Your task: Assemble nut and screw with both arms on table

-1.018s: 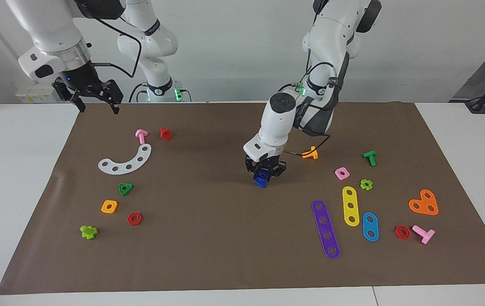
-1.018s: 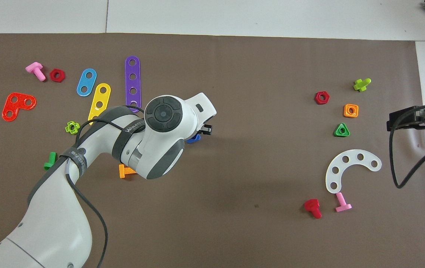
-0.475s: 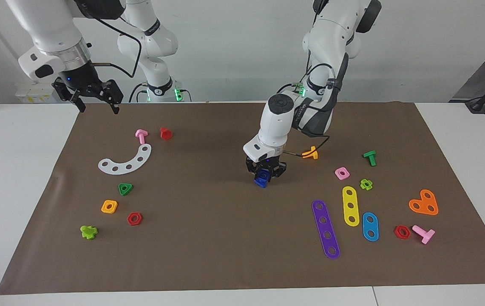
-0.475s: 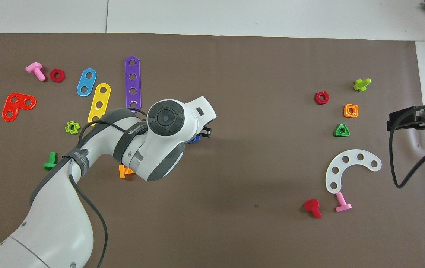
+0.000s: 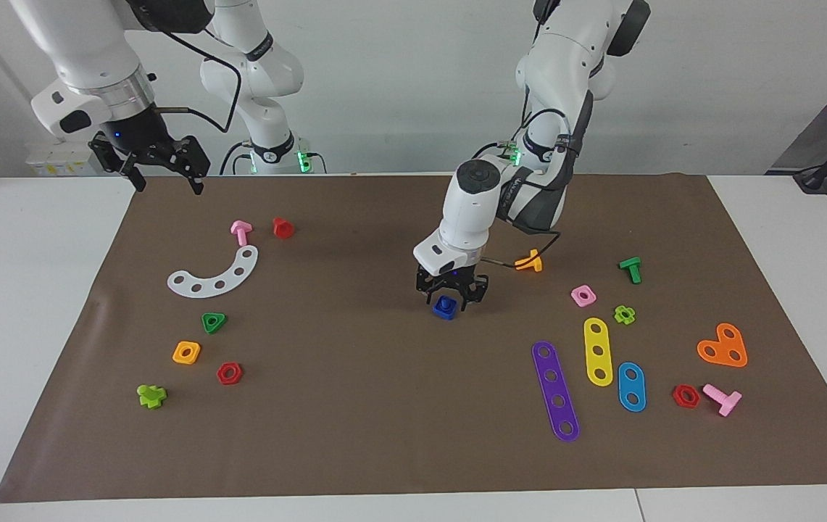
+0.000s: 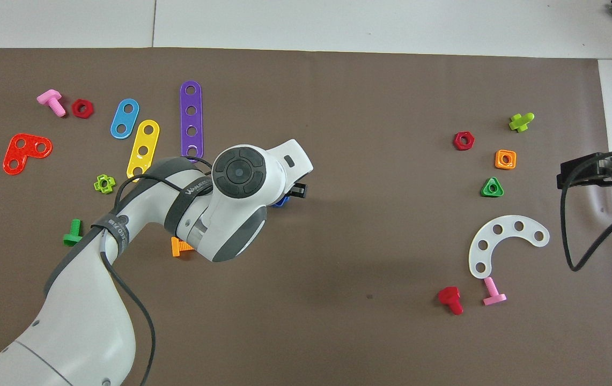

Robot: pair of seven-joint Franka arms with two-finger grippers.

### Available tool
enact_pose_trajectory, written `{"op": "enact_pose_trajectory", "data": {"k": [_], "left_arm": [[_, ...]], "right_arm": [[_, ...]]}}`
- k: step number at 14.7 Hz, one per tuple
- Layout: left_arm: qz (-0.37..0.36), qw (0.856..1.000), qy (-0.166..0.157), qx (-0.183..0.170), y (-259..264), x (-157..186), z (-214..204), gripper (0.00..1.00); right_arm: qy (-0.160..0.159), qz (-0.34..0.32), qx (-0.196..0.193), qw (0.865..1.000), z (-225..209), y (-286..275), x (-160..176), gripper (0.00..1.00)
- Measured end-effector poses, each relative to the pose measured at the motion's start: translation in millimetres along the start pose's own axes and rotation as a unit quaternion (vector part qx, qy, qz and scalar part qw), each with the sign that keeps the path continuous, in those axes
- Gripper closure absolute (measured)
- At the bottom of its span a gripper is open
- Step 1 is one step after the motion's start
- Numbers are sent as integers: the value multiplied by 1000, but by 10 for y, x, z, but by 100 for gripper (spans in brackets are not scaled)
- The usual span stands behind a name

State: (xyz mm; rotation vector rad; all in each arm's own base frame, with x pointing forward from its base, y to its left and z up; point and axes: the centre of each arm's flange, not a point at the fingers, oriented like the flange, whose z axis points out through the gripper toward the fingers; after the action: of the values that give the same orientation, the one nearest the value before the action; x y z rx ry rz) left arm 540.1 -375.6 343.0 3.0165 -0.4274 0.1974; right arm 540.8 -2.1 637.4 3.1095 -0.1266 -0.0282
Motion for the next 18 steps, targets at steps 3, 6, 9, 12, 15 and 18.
{"op": "enact_pose_trajectory", "data": {"k": [3, 6, 9, 12, 15, 18], "left_arm": [[0, 1000, 6, 1, 1, 20, -113, 0], [0, 1000, 6, 20, -86, 14, -474, 0], [9, 999, -12, 50, -430, -7, -854, 0], [19, 997, -33, 72, -879, -25, -1149, 0], [28, 995, -47, 83, -1195, -50, -1316, 0], [16, 995, -49, 91, -1442, -65, -1468, 0]], "right_arm": [[0, 0, 0, 1000, 0, 0, 0, 0], [0, 0, 0, 1000, 0, 0, 0, 0], [0, 0, 0, 1000, 0, 0, 0, 0], [0, 0, 0, 1000, 0, 0, 0, 0], [0, 0, 0, 1000, 0, 0, 0, 0], [0, 0, 0, 1000, 0, 0, 0, 0]]}}
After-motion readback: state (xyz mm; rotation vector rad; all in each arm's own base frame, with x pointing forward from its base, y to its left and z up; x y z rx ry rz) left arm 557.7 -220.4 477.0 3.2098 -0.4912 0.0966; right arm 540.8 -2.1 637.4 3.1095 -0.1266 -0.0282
